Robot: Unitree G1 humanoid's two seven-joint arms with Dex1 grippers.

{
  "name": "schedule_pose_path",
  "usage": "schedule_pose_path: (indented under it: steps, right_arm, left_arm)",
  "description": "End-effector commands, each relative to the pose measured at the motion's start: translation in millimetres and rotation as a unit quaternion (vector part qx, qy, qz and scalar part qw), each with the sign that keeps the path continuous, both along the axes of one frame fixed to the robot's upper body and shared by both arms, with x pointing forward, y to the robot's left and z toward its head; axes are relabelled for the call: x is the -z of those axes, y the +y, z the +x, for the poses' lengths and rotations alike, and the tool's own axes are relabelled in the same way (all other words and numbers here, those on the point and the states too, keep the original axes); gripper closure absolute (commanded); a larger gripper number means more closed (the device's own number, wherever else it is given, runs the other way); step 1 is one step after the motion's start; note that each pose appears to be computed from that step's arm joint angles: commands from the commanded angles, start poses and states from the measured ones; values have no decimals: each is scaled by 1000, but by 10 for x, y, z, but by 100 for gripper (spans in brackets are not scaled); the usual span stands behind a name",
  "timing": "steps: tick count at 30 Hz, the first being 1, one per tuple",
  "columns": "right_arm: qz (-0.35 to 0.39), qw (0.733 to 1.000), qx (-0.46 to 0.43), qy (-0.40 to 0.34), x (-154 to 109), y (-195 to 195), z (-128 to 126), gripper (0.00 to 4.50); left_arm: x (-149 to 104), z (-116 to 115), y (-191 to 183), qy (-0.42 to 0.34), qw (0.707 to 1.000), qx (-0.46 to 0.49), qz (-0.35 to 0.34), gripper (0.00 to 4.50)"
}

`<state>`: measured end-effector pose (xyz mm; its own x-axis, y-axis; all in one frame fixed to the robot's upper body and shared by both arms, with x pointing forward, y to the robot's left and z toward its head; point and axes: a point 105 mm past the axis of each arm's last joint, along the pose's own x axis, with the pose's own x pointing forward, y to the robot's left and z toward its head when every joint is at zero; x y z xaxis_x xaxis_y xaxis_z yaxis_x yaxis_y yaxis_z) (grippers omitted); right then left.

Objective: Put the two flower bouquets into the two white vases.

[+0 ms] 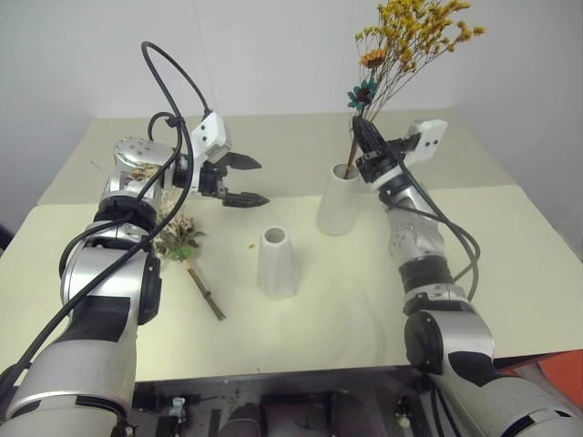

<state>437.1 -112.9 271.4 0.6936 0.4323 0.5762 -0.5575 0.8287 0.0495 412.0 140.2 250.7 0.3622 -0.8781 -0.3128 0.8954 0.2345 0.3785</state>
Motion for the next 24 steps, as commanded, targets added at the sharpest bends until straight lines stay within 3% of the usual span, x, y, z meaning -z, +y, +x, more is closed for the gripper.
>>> schedule_pose_path:
  steps: [1,10,14,23,24]
  right_arm:
    - [-7,999,6,-30,-74,19,-49,448]
    - [-19,999,22,-35,-24,36,-64,448]
    - [-17,999,21,-38,-22,37,-83,336]
    - [-9,999,30,-34,32,-30,-133,13]
    - [-7,999,34,-35,37,-51,-147,4]
  left_arm:
    - [-146,-13,23,-24,1000,1,-7,0]
    - [-123,-13,39,-22,1000,-1,-8,0]
    - [-132,-14,40,-23,1000,0,-10,0]
    - [-205,4,34,-35,999,-7,-10,0]
    - [-203,4,36,-35,999,-8,-10,0]
